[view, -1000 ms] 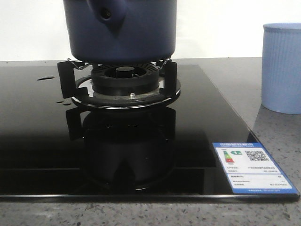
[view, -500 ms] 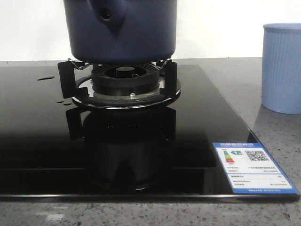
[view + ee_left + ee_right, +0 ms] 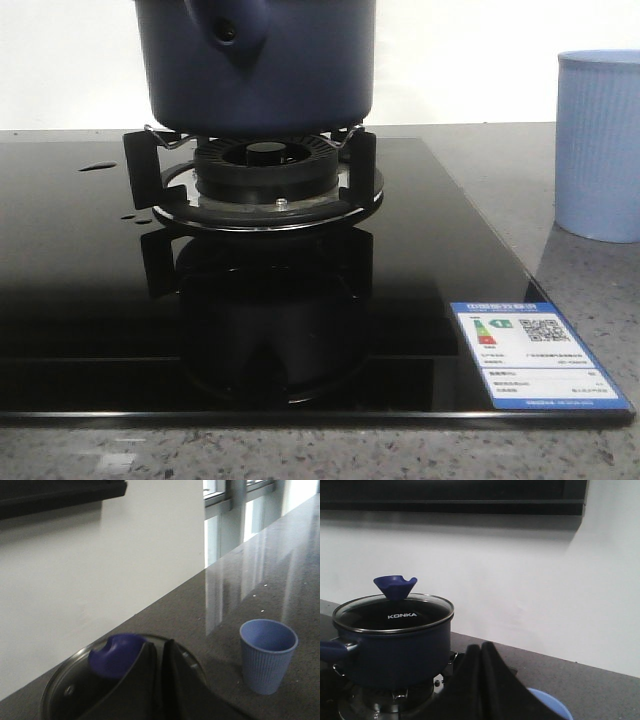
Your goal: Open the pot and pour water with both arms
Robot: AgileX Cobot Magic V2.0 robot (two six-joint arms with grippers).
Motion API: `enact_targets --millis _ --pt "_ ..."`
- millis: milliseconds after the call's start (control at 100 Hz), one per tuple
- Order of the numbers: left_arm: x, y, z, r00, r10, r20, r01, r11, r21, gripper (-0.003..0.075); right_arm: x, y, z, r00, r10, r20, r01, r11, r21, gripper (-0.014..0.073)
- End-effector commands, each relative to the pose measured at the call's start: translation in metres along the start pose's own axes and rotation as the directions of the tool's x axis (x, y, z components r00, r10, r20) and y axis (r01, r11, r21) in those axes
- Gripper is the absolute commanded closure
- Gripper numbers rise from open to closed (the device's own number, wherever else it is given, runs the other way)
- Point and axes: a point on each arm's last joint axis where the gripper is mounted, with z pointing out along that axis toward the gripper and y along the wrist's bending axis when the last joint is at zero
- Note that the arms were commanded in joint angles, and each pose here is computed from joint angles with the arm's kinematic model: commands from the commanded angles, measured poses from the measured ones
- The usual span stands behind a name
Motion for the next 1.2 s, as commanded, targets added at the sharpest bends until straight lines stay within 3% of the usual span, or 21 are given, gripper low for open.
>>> enact_targets --millis 0,220,470,1190 --pt "0.0 -0.009 -0.032 0.998 -0.038 0.06 0.044 0.993 -0.113 0.0739 -0.005 0.004 -0.009 0.999 0.008 0.04 -0.007 1.0 -0.017 0.0662" --pt "0.054 -0.041 -0.1 0.985 -0.08 0.153 0.12 0.954 -0.276 0.0739 0.003 0.012 -0.027 0.998 -0.027 0.051 0.029 0.999 -0.032 0.0662" --pt "0.099 -0.068 -0.135 0.963 -0.11 0.246 0.18 0.942 -0.282 0.0739 0.0 0.014 -0.031 0.996 -0.034 0.079 0.038 0.998 -0.042 0.0662" --pt "0.104 -0.074 -0.143 0.95 -0.12 0.288 0.199 0.944 -0.264 0.0739 0.001 0.014 -0.031 0.996 -0.034 0.078 0.038 0.998 -0.04 0.0662"
